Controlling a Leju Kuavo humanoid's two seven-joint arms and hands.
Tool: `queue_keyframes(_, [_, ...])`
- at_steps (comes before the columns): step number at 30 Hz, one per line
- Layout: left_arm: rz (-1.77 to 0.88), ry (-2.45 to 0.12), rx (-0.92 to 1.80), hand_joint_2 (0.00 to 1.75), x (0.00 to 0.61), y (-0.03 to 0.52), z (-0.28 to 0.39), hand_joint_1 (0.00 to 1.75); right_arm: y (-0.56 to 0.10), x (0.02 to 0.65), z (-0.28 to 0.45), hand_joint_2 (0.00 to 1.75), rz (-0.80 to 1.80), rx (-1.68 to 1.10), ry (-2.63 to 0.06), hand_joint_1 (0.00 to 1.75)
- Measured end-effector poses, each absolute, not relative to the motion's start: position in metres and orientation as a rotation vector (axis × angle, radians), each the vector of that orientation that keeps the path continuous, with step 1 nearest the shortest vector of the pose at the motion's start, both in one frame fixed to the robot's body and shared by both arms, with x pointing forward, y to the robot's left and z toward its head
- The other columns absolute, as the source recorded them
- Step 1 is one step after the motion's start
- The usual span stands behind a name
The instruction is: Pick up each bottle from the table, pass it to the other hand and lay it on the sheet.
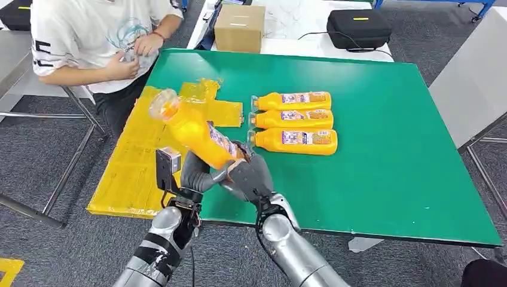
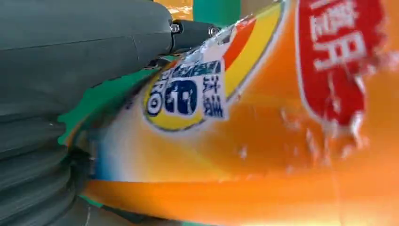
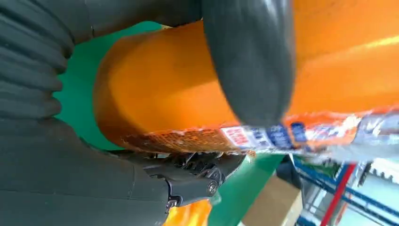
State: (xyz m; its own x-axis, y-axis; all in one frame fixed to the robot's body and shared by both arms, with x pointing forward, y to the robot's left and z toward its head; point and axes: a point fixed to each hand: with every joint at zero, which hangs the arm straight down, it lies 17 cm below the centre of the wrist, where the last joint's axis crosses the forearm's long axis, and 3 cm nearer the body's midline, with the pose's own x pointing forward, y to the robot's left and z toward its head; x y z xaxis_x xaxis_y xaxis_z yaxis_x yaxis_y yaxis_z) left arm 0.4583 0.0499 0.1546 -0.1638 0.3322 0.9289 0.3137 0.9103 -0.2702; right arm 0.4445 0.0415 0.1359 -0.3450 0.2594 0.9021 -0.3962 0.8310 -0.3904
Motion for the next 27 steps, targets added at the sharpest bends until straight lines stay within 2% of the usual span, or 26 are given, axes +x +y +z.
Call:
queue_keyframes(6, [0.038,-1.750,-0.482,1.75,0.458,0.054,0.151,0.00,0.049,0.438,0.123,1.75,0.701,0.117,-1.769,1.75])
queue_keyframes(7, [0.043,-1.748,-0.479,1.75,0.457,0.055,0.150,1.75,0.050,0.437,0.121,1.75,0.705,0.118,-1.763,0.70])
queue_keyframes(8, [0.048,-1.747,-0.474,1.75,0.457,0.056,0.149,1.75,0.051,0.436,0.119,1.75,0.711,0.119,-1.758,0.00])
queue_keyframes(20, [0.102,-1.813,-0.388,1.75,0.468,0.087,0.163,1.75,0.034,0.441,0.120,1.75,0.626,0.096,-1.767,0.00])
queue_keyframes(27, [0.032,-1.893,-0.197,1.75,0.481,0.117,0.171,1.75,0.008,0.450,0.144,1.75,0.496,0.097,-1.825,0.00])
